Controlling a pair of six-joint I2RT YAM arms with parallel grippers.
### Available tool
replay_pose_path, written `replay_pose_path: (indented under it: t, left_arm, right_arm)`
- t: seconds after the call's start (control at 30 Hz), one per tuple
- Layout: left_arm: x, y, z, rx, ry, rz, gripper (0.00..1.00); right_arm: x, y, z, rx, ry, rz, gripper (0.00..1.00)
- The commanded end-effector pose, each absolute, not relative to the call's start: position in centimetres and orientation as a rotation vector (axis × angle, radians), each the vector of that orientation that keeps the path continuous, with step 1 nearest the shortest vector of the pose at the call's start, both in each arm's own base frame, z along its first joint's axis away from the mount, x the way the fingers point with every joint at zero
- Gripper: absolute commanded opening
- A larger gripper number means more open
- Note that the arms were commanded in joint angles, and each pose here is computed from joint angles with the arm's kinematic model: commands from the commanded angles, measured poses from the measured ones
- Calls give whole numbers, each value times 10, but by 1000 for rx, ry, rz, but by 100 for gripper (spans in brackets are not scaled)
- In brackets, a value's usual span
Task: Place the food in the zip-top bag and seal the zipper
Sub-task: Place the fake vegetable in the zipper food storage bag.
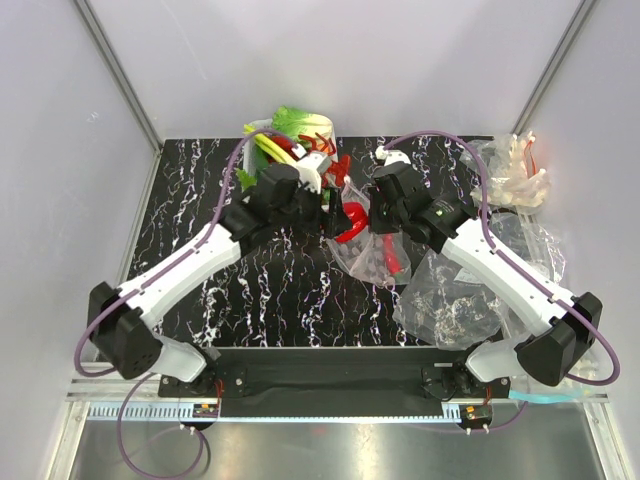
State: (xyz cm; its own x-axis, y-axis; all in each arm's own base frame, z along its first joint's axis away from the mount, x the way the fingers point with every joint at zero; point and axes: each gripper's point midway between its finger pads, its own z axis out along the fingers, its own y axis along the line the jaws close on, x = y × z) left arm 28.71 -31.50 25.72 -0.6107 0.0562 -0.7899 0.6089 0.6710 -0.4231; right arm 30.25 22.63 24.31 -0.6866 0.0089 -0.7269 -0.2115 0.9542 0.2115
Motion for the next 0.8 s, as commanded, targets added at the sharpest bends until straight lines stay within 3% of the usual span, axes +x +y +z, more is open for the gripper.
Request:
replay_pose_path:
  t: [0.0,0.23,0.3,0.37,0.47,0.5,0.77]
  left_arm:
    - [302,-311,252,501,2120,-767,45]
    - [314,-315,226,499,2212,-640,46]
    - [313,-323,232,512,2204,-663,53]
    - [311,-329,234,523,2199,-670,64]
    - [307,-334,244,534,2181,-693,94]
    - [306,-332,244,531,2179,-689,99]
    - [298,-305,281,499,2114,-685,99]
  right_arm:
    - [304,228,272,-111,2234,422,0]
    - [302,234,274,-124,2231,464,0]
    - [302,237,273,-130,2235,484,0]
    - [302,239,273,-133,2232,498,0]
    - [303,236,276,-117,2217,487,0]
    - [303,235,275,-112,2215,479,0]
    - [306,223,266,-63,2214,414,0]
